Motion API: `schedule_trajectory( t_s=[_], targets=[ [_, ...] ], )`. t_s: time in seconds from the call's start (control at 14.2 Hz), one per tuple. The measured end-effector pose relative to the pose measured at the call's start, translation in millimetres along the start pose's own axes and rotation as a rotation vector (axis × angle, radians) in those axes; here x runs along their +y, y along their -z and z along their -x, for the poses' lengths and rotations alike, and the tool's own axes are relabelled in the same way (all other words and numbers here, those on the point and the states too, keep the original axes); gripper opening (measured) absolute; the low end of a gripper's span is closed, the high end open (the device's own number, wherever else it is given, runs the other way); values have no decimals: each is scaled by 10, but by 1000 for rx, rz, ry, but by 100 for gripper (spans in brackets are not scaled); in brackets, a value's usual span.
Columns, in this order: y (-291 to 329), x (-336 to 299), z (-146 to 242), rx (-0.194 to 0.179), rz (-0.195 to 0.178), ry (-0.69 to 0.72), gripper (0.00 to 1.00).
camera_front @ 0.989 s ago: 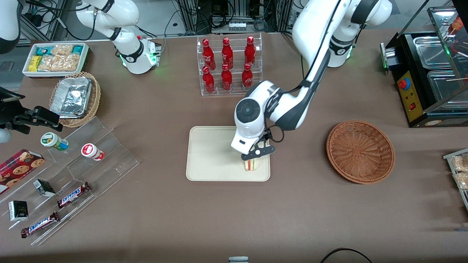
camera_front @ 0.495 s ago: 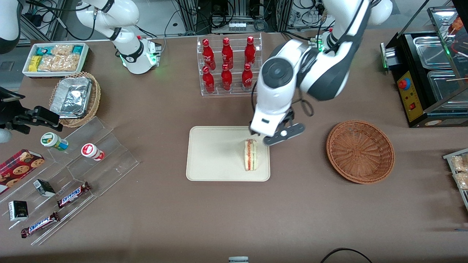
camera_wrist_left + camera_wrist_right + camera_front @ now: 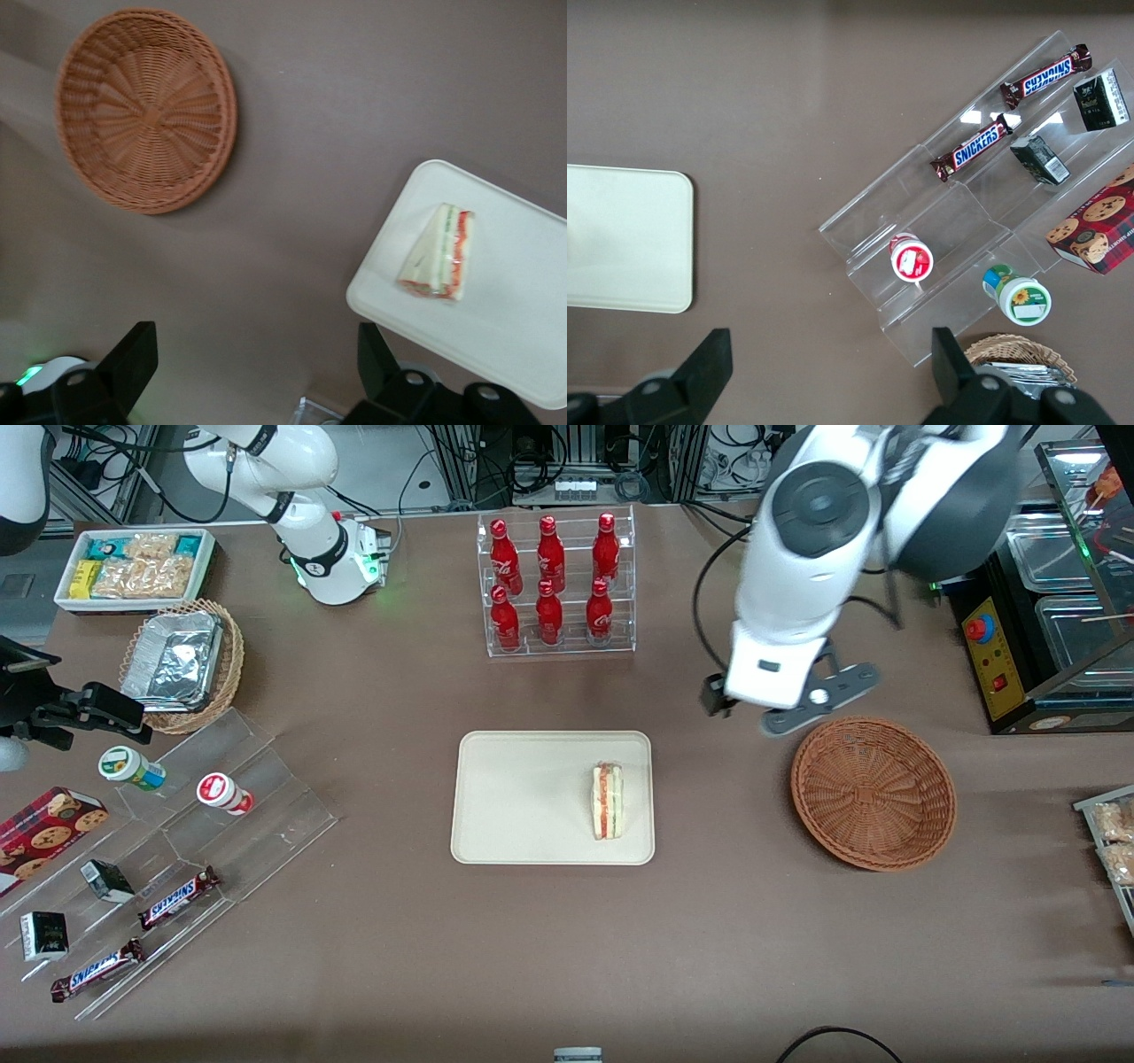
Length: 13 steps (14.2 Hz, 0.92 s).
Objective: Place sandwich from basket to tray
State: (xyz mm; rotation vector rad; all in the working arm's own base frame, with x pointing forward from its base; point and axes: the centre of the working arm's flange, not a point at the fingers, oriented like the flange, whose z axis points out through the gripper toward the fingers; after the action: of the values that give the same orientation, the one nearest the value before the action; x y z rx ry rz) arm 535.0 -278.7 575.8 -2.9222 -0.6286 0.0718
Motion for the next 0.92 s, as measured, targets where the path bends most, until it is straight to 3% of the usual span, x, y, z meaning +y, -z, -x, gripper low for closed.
schedule_trajectory(
  t_s=[0.49, 0.92],
  targets=[
    [325, -1306, -606, -53, 1, -74, 100],
    [328, -2110, -836, -91, 50, -208, 100]
  ],
)
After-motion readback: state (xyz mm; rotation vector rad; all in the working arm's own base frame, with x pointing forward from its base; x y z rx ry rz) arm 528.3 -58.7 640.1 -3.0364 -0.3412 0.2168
